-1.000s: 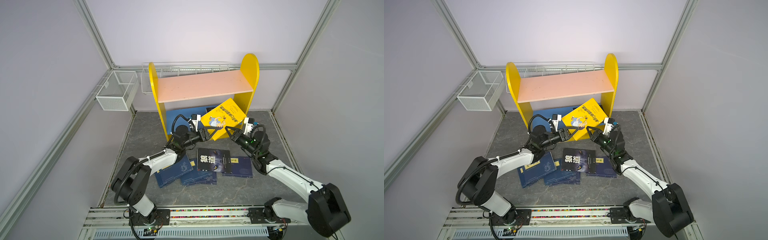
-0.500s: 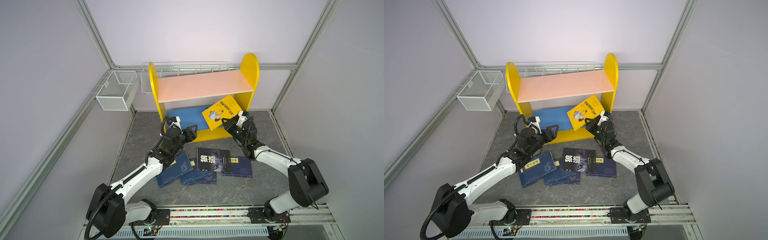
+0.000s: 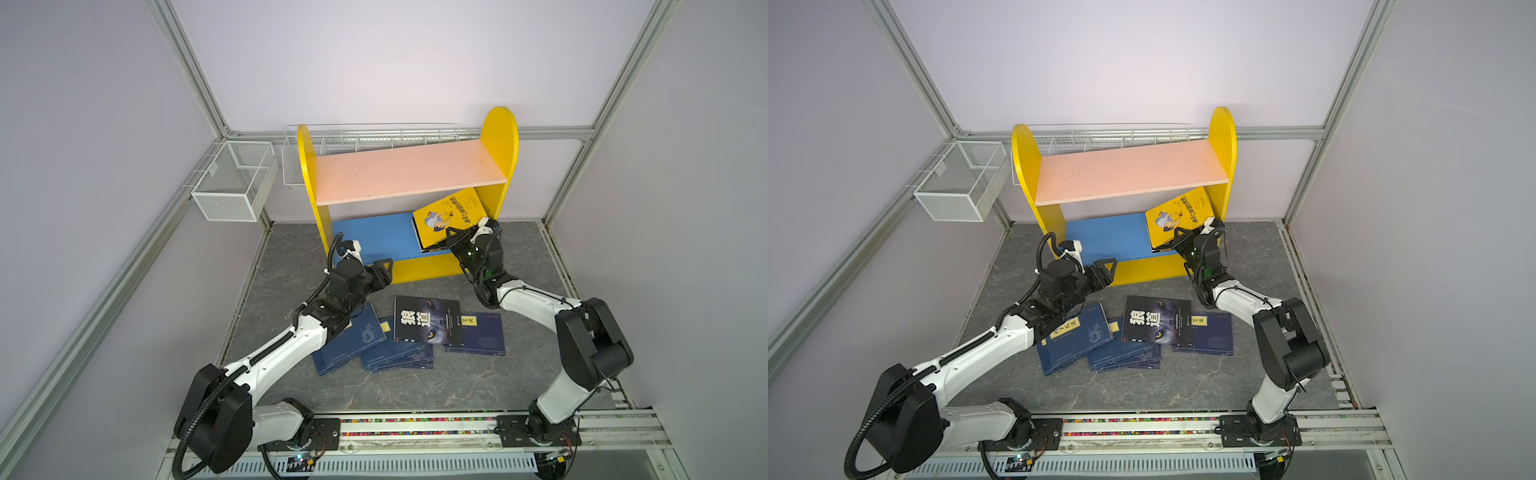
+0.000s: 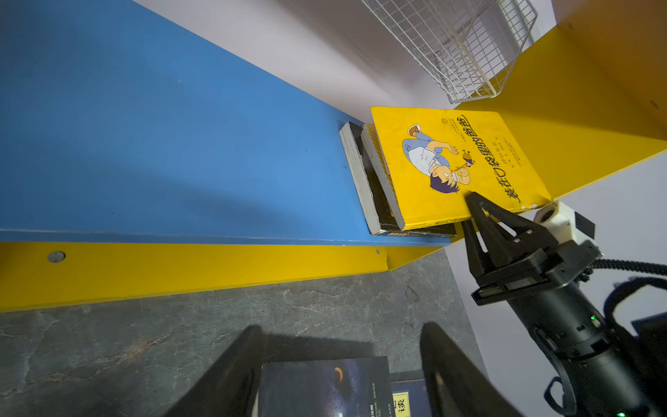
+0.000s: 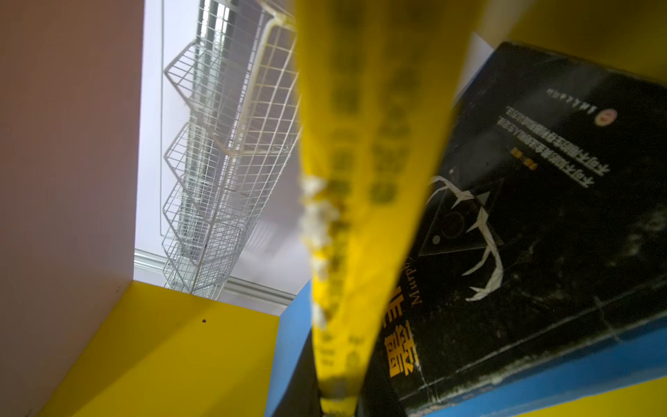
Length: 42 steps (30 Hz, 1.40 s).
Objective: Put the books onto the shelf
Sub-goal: 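Lower the yellow book onto the blue shelf beside the black book with both grippers, then press the yellow book flat on the black book with both grippers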
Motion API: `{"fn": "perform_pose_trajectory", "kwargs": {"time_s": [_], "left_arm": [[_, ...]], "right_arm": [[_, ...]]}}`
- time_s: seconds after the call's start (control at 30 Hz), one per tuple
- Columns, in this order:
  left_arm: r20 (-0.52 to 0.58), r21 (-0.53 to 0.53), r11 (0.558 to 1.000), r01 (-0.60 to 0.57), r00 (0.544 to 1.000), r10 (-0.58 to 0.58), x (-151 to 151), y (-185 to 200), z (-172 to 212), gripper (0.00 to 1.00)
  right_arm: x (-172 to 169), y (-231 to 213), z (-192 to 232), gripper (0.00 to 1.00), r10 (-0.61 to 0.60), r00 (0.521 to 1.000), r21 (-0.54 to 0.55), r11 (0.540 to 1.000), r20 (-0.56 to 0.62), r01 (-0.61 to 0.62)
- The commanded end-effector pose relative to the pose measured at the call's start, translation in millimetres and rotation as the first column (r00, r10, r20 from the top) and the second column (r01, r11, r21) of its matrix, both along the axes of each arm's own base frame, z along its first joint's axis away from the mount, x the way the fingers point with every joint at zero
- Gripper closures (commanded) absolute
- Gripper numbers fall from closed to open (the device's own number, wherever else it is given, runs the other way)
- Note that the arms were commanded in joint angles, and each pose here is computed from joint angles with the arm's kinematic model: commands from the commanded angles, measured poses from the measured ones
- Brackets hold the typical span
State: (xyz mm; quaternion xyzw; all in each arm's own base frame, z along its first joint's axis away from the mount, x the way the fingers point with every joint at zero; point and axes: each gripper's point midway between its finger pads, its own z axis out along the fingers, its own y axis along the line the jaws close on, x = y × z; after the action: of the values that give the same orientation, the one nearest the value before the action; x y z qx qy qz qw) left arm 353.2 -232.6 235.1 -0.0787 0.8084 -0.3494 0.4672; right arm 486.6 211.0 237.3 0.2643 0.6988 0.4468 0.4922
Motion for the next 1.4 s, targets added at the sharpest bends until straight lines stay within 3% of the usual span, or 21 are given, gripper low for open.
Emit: {"fn": "perform_pose_trajectory", "kwargs": {"time_s": [0.0, 0.23, 0.27, 0.33, 0.43, 0.63, 0.73, 0.87, 1.0, 1.07, 1.2, 1.37], "left_arm": [[-0.021, 0.01, 1.0, 0.001, 1.0, 0.0, 3.3, -2.1, -4.1, 0.31], [-0.039, 0.014, 1.0, 0.022, 0.999, -0.021, 3.1, -9.3, -10.2, 0.31], [-0.04, 0.015, 1.0, 0.026, 0.999, -0.025, 3.8, -10.5, -10.5, 0.31], [-0.051, 0.02, 0.999, 0.035, 0.998, -0.034, 5.0, -13.1, -11.8, 0.31], [-0.055, 0.024, 0.999, 0.046, 0.997, -0.045, 8.4, -17.7, -11.1, 0.31], [-0.049, 0.045, 0.997, 0.068, 0.997, -0.066, 19.9, -29.4, -5.3, 0.31], [-0.043, 0.056, 0.995, 0.081, 0.996, -0.078, 30.3, -38.3, -0.5, 0.31], [-0.039, 0.095, 0.99, 0.109, 0.994, -0.105, 50.3, -55.7, 2.9, 0.31], [-0.032, 0.135, 0.984, 0.114, 0.993, -0.111, 76.9, -72.7, 3.5, 0.32], [-0.03, 0.147, 0.982, 0.117, 0.993, -0.114, 89.5, -81.1, -1.4, 0.32], [-0.039, 0.18, 0.978, 0.105, 0.994, -0.1, 115.3, -92.9, -15.6, 0.34], [-0.003, 0.175, 0.98, 0.095, 0.995, -0.096, 137.5, -102.9, -23.5, 0.37]], "right_arm": [[11.2, -4.1, 26.7, 0.85, -0.042, 0.997, 0.106, 0.994, 0.072, 0.034], [9.8, -0.3, 15.0, 0.8, -0.018, 0.999, 0.141, 0.99, 0.038, 0.012], [8.3, -1.5, 12.8, 0.72, -0.02, 1.0, 0.142, 0.99, 0.024, 0.017], [4.8, -5.4, 10.6, 0.45, -0.033, 0.999, 0.151, 0.988, -0.006, 0.033], [1.3, -4.4, 7.8, 0.29, 0.001, 0.997, 0.15, 0.989, -0.076, 0.011], [-11.1, -16.1, -3.4, 0.19, -0.012, 0.974, 0.063, 0.998, -0.226, 0.027], [-14.1, -14.2, -4.8, 0.17, 0.043, 0.965, 0.041, 0.999, -0.26, -0.034], [-31.8, -16.0, -6.0, 0.21, 0.085, 0.959, -0.005, 0.996, -0.27, -0.09], [-55.9, -33.1, -5.1, 0.28, 0.06, 0.961, -0.132, 0.986, -0.272, -0.099], [-65.5, -39.2, -4.5, 0.37, 0.057, 0.962, -0.201, 0.973, -0.266, -0.113], [-79.8, -47.4, -5.2, 0.68, 0.07, 0.956, -0.353, 0.92, -0.283, -0.172], [-82.0, -30.8, -21.9, 0.86, 0.181, 0.917, -0.396, 0.86, -0.354, -0.322]]}}
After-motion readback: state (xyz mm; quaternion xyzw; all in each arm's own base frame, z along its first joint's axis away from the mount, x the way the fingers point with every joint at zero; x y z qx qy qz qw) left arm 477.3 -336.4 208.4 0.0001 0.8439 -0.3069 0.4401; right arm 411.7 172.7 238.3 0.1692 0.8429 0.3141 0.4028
